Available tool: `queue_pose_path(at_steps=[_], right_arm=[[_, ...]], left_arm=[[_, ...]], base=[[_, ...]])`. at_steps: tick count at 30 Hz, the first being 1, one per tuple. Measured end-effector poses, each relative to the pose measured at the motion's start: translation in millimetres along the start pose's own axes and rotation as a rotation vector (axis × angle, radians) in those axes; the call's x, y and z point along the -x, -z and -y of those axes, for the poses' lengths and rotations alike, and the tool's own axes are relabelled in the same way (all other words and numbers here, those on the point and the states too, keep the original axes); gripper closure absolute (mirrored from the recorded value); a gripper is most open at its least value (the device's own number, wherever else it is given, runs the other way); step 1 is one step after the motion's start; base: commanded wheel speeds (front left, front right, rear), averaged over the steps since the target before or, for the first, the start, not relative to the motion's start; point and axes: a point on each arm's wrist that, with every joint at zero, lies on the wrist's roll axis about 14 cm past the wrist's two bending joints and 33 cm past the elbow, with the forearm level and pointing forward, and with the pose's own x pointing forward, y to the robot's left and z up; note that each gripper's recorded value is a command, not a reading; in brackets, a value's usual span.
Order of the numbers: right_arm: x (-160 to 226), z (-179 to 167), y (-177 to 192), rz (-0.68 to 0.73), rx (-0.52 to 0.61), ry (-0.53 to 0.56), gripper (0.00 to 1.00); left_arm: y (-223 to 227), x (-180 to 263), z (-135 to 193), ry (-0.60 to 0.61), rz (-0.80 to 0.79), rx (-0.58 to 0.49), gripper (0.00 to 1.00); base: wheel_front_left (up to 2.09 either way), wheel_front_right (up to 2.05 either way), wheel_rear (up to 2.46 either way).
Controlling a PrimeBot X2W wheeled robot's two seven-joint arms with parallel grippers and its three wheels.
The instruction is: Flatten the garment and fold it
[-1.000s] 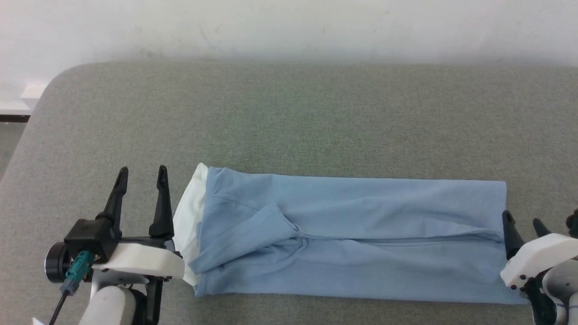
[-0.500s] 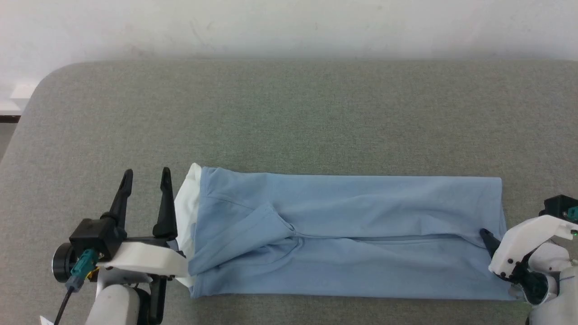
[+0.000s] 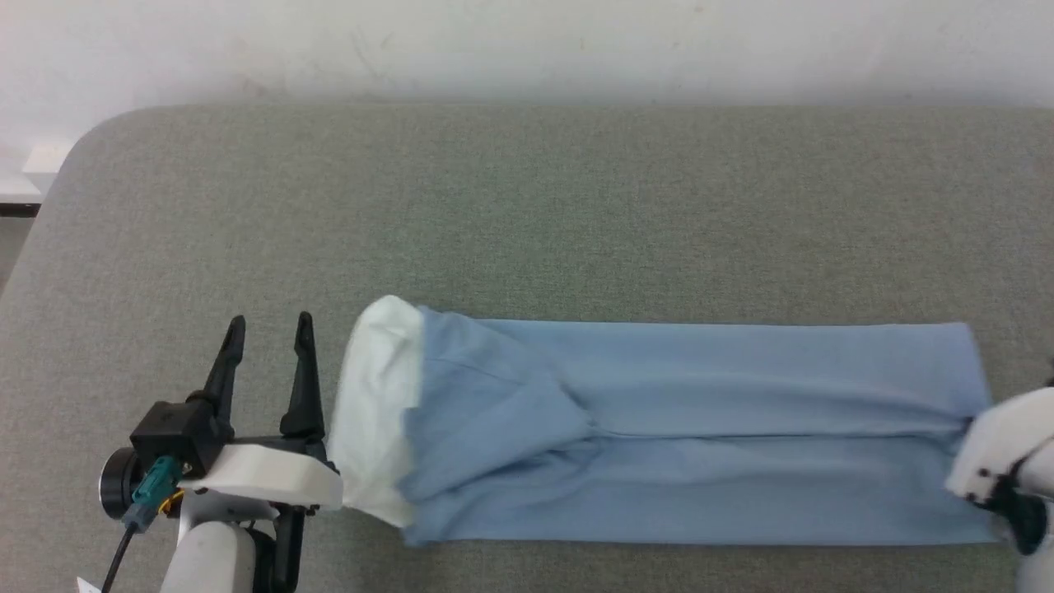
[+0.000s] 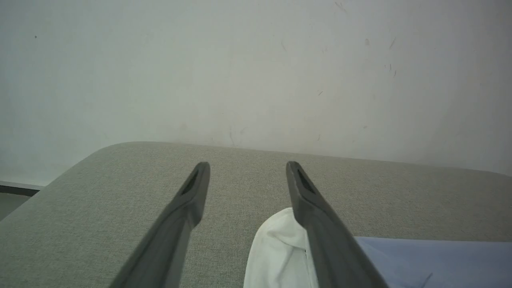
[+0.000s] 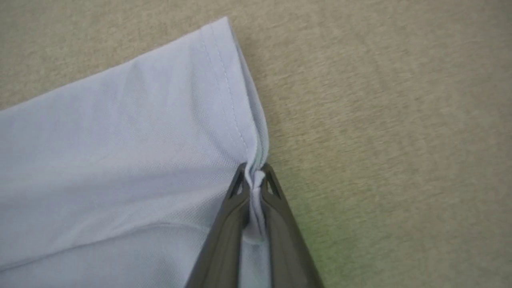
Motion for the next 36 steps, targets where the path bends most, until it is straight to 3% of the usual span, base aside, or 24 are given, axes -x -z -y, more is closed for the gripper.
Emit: queue_pose_path(at_steps=[11,17,23,28,36], right_arm=[[25.9,113.3,-46.8,0.226,0.049,0.350,1.00],[26.8,124.2,-48.3,0.216,0.084,0.393,1.00],[27.1,91.0,-57.8,0.184,0.148,0.307,1.00],[53.2,47.2,-67.2,0.172,0.233,0.202,1.00],[117.5,-78.3,-71.9,0.231,0.371,-0.163,1.00]], left_arm=[[6.7,-4.1,0.1,0.002,-0.014,0.001,0.00],[8.3,-6.9,1.7,0.009,-0.016,-0.006,0.00],[6.8,-5.5,3.1,0.010,-0.012,0.005,0.00],[3.2,-4.8,4.3,0.011,-0.003,0.005,0.00],[6.5,0.6,3.9,0.014,-0.017,0.011,0.00]], base=[[0.00,0.00,0.00],[0.00,0.00,0.00],[0.00,0.00,0.00],[0.00,0.00,0.00],[0.00,0.00,0.00]])
